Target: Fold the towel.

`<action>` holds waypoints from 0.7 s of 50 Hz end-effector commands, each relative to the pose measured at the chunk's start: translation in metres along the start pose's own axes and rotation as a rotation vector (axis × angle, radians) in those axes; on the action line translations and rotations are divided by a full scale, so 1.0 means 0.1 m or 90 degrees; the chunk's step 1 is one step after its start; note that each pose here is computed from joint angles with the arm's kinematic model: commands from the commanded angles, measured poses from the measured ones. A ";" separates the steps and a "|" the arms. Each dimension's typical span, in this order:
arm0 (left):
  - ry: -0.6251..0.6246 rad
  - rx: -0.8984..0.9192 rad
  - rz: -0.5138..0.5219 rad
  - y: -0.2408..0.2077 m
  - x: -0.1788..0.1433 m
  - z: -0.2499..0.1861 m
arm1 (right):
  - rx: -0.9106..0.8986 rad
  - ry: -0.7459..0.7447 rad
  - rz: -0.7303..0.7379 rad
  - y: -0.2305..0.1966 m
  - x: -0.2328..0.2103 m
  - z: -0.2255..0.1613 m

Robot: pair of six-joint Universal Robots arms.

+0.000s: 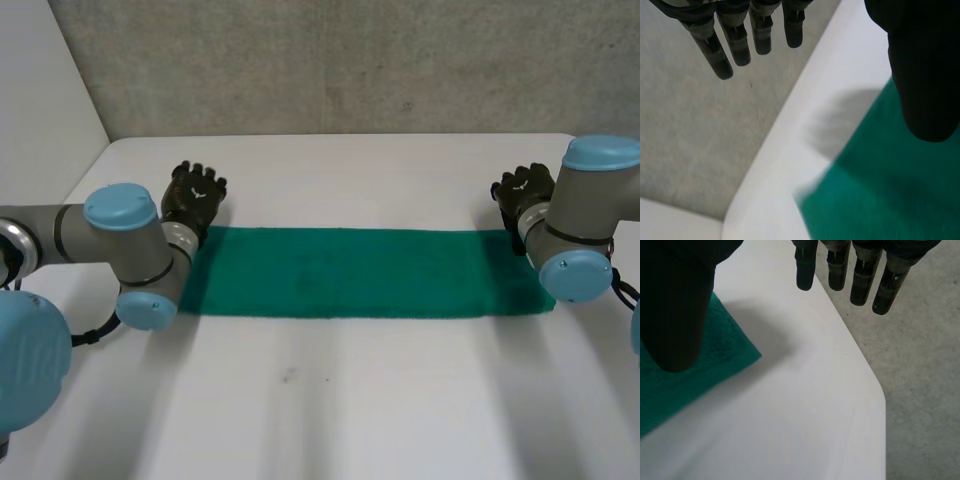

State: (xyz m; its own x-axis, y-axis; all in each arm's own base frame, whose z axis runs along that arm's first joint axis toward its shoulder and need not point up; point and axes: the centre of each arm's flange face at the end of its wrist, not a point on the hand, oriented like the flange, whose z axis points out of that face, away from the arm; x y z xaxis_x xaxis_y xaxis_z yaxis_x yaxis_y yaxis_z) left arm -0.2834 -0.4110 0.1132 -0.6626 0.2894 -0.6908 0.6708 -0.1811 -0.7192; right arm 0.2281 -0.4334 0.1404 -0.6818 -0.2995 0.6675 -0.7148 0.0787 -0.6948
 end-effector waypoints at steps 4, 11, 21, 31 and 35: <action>-0.018 0.077 -0.009 -0.44 -0.24 -0.42 | 0.046 -0.057 0.131 -0.34 0.31 -0.75; -0.004 0.051 -0.076 -0.49 -0.35 -0.84 | 0.016 -0.120 0.151 -0.12 0.30 -1.13; 0.042 0.003 -0.194 -0.37 -0.22 -1.27 | -0.036 -0.127 0.172 0.28 0.23 -1.13; 0.050 -0.017 -0.203 -0.30 -0.17 -1.32 | -0.065 -0.119 0.178 0.65 0.12 -0.84; 0.050 -0.020 -0.203 -0.28 -0.17 -1.32 | -0.086 -0.103 0.186 0.78 0.20 -0.75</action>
State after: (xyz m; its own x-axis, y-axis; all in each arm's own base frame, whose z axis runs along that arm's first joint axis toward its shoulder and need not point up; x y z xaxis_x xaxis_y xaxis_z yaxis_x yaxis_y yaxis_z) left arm -0.2478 -0.2853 0.1574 -0.8159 0.3992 -0.4183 0.4381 -0.0454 -0.8978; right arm 0.1625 -0.3467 0.1334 -0.8177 -0.4230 0.3904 -0.5238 0.2656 -0.8094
